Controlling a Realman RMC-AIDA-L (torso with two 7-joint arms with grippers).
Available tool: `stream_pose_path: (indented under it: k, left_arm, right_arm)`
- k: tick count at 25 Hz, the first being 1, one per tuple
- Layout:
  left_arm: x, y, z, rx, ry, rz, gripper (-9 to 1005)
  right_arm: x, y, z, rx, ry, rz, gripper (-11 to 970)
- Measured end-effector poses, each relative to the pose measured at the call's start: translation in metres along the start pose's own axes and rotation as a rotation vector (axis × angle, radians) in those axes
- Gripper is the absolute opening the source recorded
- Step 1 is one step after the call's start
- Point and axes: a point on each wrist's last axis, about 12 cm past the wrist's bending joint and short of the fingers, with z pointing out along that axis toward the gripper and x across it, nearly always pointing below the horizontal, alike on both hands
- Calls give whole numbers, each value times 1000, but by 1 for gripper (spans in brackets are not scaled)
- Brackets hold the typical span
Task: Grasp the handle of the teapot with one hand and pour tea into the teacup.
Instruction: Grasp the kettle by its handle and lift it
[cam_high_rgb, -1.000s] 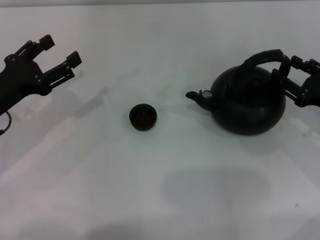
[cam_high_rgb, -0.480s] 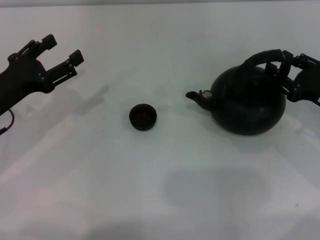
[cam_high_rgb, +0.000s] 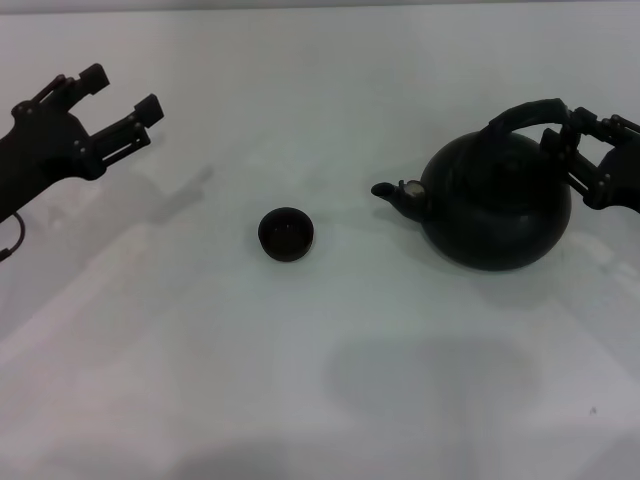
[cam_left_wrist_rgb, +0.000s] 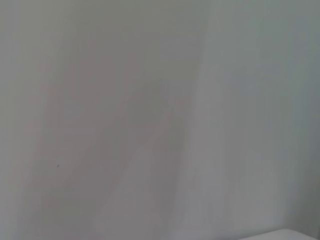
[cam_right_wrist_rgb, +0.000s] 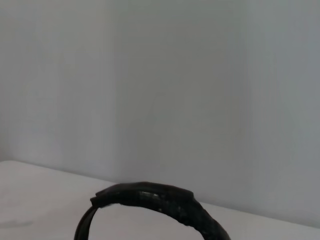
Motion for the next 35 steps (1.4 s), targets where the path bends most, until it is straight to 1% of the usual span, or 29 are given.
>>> stream_pose_path:
  k: [14, 19, 28, 31, 32, 35]
  left_arm:
    - [1, 2, 4, -12, 14, 1, 878]
    - [1, 3, 4, -20, 20, 1, 878]
    - [1, 5, 6, -26, 26, 3, 878]
    - [2, 5, 5, -31, 29, 3, 878]
    - [3, 5, 5, -34, 31, 3, 879]
    - [5, 5, 3, -45, 38, -3, 879]
  right_arm:
    - [2, 1, -3, -2, -1, -4, 458]
    - [0, 0, -1, -10, -7, -11, 239]
    - [-5, 0, 7, -12, -23, -13, 162]
    - [-12, -2, 9, -7, -53, -16, 136]
    - [-17, -2, 12, -6, -74, -27, 136]
    - [-21, -3, 13, -4, -86, -33, 137]
